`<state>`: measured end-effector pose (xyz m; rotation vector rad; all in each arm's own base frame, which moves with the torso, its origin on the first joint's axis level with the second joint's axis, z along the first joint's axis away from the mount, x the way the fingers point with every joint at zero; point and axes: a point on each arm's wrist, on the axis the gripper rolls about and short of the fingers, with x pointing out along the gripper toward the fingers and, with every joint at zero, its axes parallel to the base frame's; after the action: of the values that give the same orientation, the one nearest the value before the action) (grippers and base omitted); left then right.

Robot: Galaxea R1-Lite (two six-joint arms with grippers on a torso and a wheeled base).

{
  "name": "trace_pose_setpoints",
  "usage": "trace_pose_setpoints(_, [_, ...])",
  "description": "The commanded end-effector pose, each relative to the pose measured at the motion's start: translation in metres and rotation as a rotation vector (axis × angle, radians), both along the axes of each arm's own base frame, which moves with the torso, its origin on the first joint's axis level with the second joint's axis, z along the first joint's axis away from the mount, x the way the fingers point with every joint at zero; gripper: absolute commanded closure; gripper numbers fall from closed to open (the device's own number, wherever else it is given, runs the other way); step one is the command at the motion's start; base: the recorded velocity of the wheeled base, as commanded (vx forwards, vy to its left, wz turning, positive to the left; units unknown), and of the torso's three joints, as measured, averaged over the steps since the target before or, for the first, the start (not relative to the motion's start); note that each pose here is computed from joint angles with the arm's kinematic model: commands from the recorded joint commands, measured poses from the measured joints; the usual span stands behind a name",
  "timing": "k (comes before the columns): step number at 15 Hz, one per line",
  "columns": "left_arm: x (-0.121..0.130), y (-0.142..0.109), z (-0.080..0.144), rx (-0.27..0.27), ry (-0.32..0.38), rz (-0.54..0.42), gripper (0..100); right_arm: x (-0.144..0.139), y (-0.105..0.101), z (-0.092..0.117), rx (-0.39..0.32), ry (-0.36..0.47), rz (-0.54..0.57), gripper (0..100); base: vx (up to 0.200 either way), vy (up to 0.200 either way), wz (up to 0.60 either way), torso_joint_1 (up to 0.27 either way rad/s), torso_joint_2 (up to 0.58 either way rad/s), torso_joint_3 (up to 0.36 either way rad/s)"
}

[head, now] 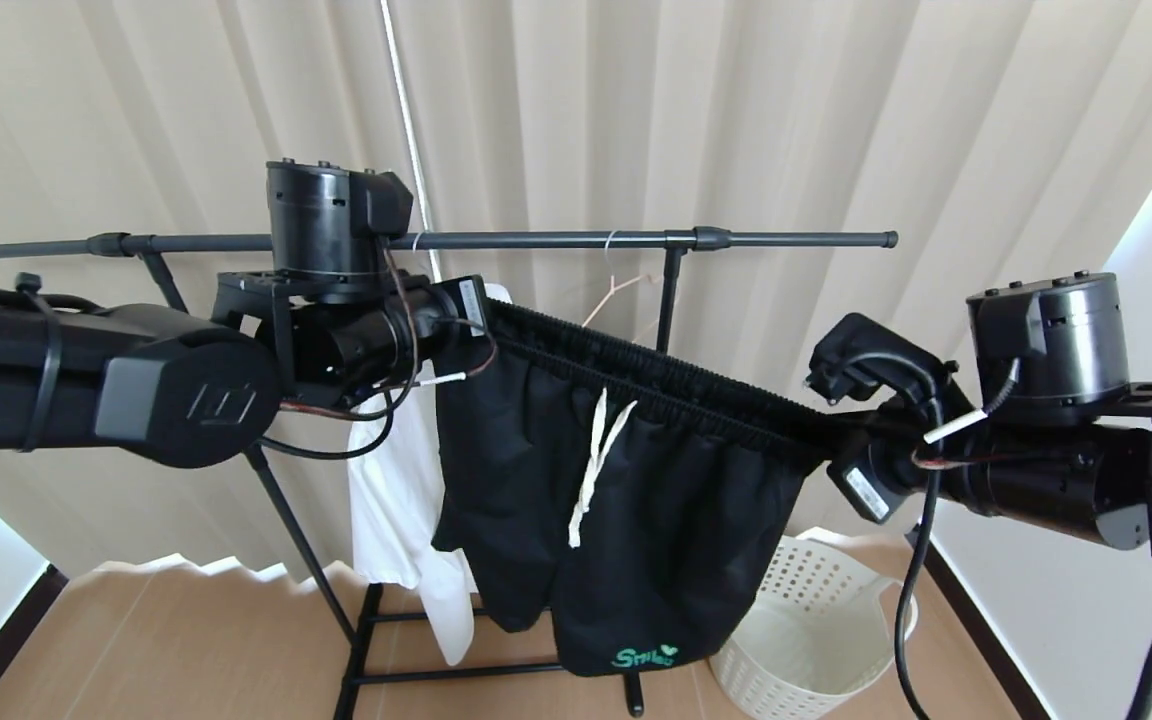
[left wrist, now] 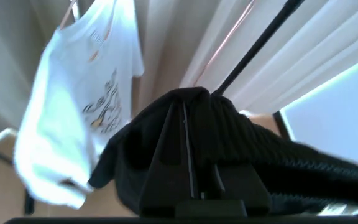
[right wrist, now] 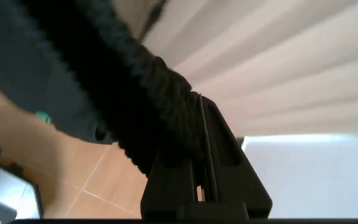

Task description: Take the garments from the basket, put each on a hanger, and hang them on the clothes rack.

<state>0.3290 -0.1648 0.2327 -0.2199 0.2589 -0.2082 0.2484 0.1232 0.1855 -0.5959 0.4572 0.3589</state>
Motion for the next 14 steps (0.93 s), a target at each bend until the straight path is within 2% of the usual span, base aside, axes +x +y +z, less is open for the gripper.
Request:
trace_pose_setpoints(1, [0.031, -0.009, 0.0, -0.038, -0.052, -0.032, 100, -0.024, 0.016, -0.003, 0.018, 0.027, 0.144, 100, 0.0, 0.0, 0.0, 0.0, 0.0, 0.0])
trace_pose_setpoints(3, [0.045, -0.014, 0.007, -0.056, -0.088, -0.043, 100, -0.046, 0.034, -0.003, 0.028, 0.033, 0.262, 100, 0.0, 0.0, 0.0, 0.0, 0.0, 0.0])
trace_pose_setpoints(4, [0.047, -0.014, 0.007, -0.057, -0.091, -0.04, 100, -0.048, 0.036, -0.004, 0.029, 0.036, 0.28, 100, 0.0, 0.0, 0.0, 0.0, 0.0, 0.0])
trace_pose_setpoints(5, [0.058, -0.018, 0.003, -0.062, -0.098, -0.037, 100, -0.069, 0.05, -0.008, 0.023, 0.051, 0.381, 100, 0.0, 0.0, 0.0, 0.0, 0.0, 0.0])
trace_pose_setpoints(7, [0.061, -0.019, 0.001, -0.062, -0.098, -0.035, 100, -0.082, 0.058, -0.007, 0.025, 0.051, 0.442, 100, 0.0, 0.0, 0.0, 0.0, 0.0, 0.0])
trace_pose_setpoints(8, [0.067, -0.022, -0.001, -0.064, -0.099, -0.037, 100, -0.094, 0.07, -0.009, 0.037, 0.064, 0.498, 100, 0.0, 0.0, 0.0, 0.0, 0.0, 0.0])
trace_pose_setpoints(11, [0.071, -0.028, -0.001, -0.067, -0.11, -0.046, 100, -0.11, 0.094, -0.013, 0.119, 0.131, 0.533, 100, 0.0, 0.0, 0.0, 0.0, 0.0, 0.0])
trace_pose_setpoints(14, [0.072, -0.03, -0.004, -0.064, -0.107, -0.05, 100, -0.118, 0.11, -0.019, 0.155, 0.146, 0.571, 100, 0.0, 0.0, 0.0, 0.0, 0.0, 0.0])
